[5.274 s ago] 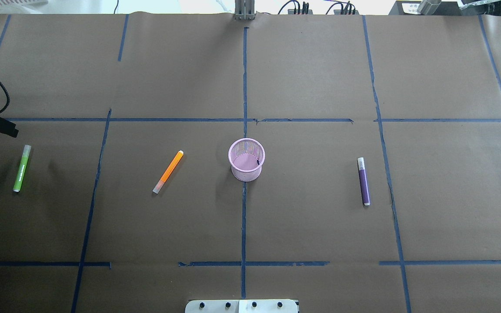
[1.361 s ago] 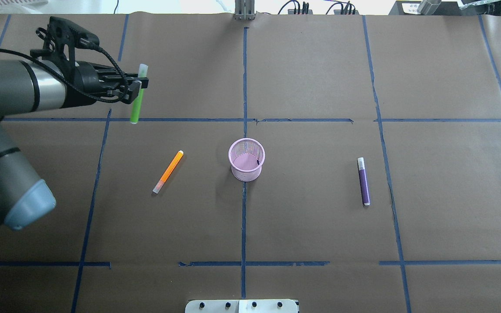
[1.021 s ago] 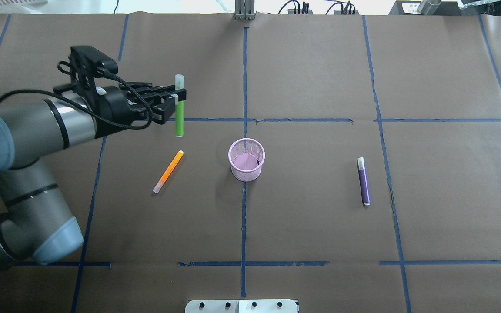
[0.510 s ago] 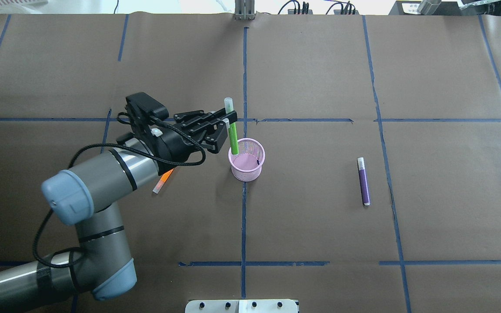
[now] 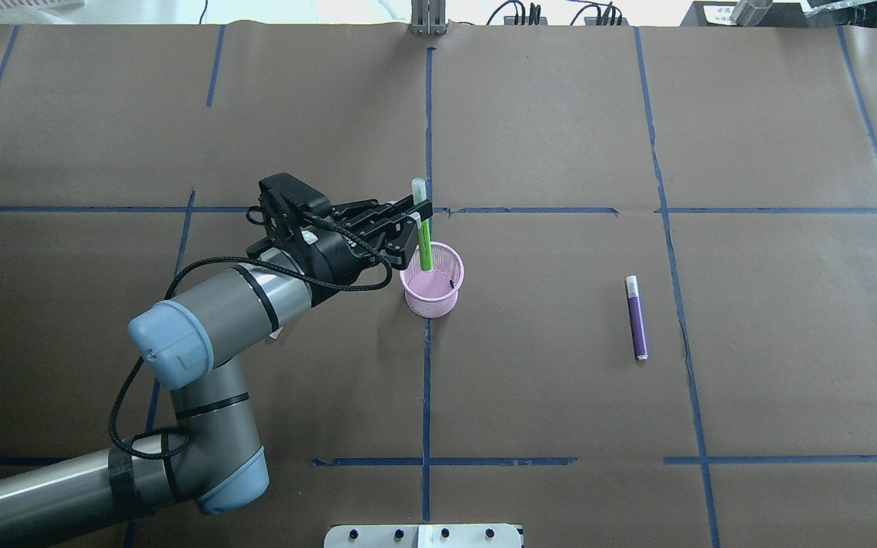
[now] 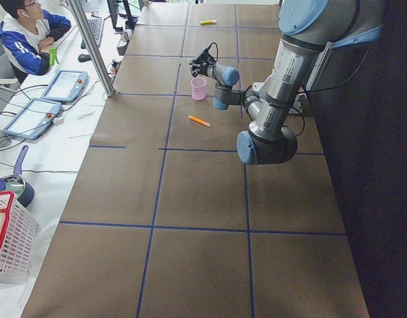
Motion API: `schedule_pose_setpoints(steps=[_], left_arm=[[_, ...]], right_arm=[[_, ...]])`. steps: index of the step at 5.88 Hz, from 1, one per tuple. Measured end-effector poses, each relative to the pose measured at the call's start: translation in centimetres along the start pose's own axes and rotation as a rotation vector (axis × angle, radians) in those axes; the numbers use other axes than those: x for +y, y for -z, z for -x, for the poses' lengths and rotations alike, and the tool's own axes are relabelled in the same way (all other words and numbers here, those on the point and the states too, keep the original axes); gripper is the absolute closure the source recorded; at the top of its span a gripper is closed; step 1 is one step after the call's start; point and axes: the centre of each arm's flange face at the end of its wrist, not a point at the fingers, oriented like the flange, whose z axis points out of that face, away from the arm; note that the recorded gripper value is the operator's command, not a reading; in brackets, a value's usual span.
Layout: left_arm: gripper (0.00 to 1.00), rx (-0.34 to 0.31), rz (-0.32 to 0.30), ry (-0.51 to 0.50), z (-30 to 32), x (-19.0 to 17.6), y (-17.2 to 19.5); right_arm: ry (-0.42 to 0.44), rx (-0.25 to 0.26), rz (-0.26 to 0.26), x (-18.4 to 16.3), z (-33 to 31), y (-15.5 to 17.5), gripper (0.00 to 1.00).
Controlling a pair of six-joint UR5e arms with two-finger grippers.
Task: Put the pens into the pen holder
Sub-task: 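Lower the green marker into the pink cup and open the left gripper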
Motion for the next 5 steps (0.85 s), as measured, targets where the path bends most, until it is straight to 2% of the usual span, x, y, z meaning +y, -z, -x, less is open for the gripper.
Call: schedule_pose_setpoints(steps=[3, 5], left_arm=[[1.00, -0.050, 0.011, -0.021, 1.4, 0.9, -3.0], [1.00, -0.045, 0.044, -0.019, 0.9, 2.9, -3.3]], right_arm=[[-0.004, 0.002, 0.006, 0.1, -0.2, -0.2, 0.00], [-0.007, 0.005, 0.009, 0.3, -0.5, -0.4, 0.00]])
